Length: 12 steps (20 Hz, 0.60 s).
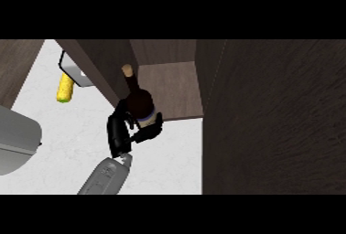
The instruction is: Pick up the wine, place it into the cabinet and close the cabinet
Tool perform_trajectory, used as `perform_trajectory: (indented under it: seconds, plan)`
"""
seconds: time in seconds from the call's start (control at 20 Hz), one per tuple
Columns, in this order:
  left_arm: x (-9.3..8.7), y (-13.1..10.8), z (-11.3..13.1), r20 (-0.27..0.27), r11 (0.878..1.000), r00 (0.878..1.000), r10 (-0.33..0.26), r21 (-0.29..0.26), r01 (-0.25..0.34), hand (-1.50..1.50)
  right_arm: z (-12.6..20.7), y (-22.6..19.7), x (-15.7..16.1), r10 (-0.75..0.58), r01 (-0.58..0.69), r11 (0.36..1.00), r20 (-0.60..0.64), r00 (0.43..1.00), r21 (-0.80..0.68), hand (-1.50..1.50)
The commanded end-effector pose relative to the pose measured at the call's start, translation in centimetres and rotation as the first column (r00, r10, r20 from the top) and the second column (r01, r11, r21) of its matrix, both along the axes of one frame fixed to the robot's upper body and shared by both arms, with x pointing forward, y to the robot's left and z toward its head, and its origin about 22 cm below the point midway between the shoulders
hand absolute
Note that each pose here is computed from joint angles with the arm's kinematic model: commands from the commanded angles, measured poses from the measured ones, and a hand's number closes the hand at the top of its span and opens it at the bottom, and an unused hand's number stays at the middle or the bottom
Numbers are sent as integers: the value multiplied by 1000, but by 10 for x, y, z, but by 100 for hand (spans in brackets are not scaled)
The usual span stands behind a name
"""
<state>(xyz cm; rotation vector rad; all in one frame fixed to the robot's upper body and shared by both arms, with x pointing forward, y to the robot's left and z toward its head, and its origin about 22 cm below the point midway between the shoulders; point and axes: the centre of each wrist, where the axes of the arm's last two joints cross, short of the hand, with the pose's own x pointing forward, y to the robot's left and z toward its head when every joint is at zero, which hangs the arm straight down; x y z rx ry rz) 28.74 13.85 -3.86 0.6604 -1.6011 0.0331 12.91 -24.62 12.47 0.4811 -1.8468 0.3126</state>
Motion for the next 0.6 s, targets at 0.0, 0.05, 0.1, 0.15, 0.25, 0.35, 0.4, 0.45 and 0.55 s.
perform_trajectory:
  seconds: [0.0,0.05,0.1,0.15,0.25,0.35,0.4,0.45,0.55]
  plan:
    - [56,-11,32,-77,995,994,-71,-73,66,150,12,1,-7,25,-25,999,9,1000,27,-150]
    - [55,-18,29,-60,999,998,-38,-40,35,150,7,-4,-7,28,-28,1000,13,1000,14,-150]
    - [58,-17,32,-45,996,996,-80,29,81,150,10,-2,-6,19,-19,1000,9,1000,24,-150]
    - [57,-7,27,-34,995,997,-63,74,66,150,9,-3,-8,27,-27,999,9,1000,41,-150]
    - [57,-7,24,-23,986,996,-87,139,89,150,4,0,-3,34,-35,999,15,999,24,-150]
    - [60,-2,30,-10,979,996,-90,181,90,150,7,1,-2,43,-44,998,28,999,42,-150]
    - [59,-1,26,-15,974,995,-96,207,97,150,3,-3,-2,43,-43,999,0,999,11,-150]
    - [61,-2,29,-15,971,996,-92,222,93,150,6,1,-3,48,-49,998,31,998,37,-150]
    - [58,-11,24,-19,961,993,-114,253,115,150,7,2,-4,59,-59,998,20,998,33,-150]
